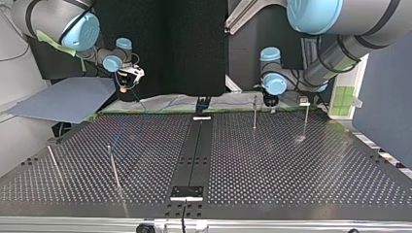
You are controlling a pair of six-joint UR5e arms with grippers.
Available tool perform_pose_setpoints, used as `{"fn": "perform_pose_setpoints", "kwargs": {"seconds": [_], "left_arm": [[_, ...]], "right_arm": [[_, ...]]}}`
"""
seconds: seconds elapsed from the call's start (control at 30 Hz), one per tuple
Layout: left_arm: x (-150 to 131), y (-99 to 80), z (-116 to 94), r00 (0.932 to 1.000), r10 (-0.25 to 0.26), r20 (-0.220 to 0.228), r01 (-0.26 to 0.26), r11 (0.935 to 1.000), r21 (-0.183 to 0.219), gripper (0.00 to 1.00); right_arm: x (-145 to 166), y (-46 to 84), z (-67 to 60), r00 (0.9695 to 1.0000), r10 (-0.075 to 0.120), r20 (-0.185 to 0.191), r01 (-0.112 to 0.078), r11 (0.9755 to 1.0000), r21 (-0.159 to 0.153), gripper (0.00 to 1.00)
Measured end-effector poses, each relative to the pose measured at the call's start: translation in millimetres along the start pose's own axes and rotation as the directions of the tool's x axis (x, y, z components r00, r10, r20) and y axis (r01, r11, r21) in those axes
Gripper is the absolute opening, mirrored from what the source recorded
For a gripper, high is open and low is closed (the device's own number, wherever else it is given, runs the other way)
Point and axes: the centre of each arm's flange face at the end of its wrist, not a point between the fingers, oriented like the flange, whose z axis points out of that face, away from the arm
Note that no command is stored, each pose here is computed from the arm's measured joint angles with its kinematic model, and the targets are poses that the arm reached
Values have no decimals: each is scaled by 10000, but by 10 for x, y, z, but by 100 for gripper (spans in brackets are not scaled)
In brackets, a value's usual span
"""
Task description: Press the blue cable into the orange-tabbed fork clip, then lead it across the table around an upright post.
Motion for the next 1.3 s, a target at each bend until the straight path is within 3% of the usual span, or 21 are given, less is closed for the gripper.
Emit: {"fn": "perform_pose_setpoints", "kwargs": {"seconds": [0.33, 0.7, 0.8, 1.07, 1.3], "left_arm": [[106, -41, -168, 9919, 1038, -736, -1078, 9927, -534, 100], [181, -177, -363, 9777, 1313, -1641, -1332, 9911, -2, 100], [113, -230, -428, 9785, 1207, -1670, -1204, 9926, 119, 100], [-159, -360, -573, 9887, 748, -1301, -710, 9969, 343, 100], [-259, -443, -729, 9862, 838, -1430, -785, 9960, 421, 100]], "right_arm": [[-4, -15, -6, 10000, -22, 25, 22, 10000, 20, 0], [-5, -18, -7, 10000, -24, 26, 24, 10000, 32, 0], [-5, -17, -7, 10000, -24, 28, 24, 10000, 32, 0], [-3, -18, -7, 10000, -23, 25, 23, 10000, 44, 0], [-10, -25, -13, 10000, -28, 70, 27, 10000, 70, 0]]}}
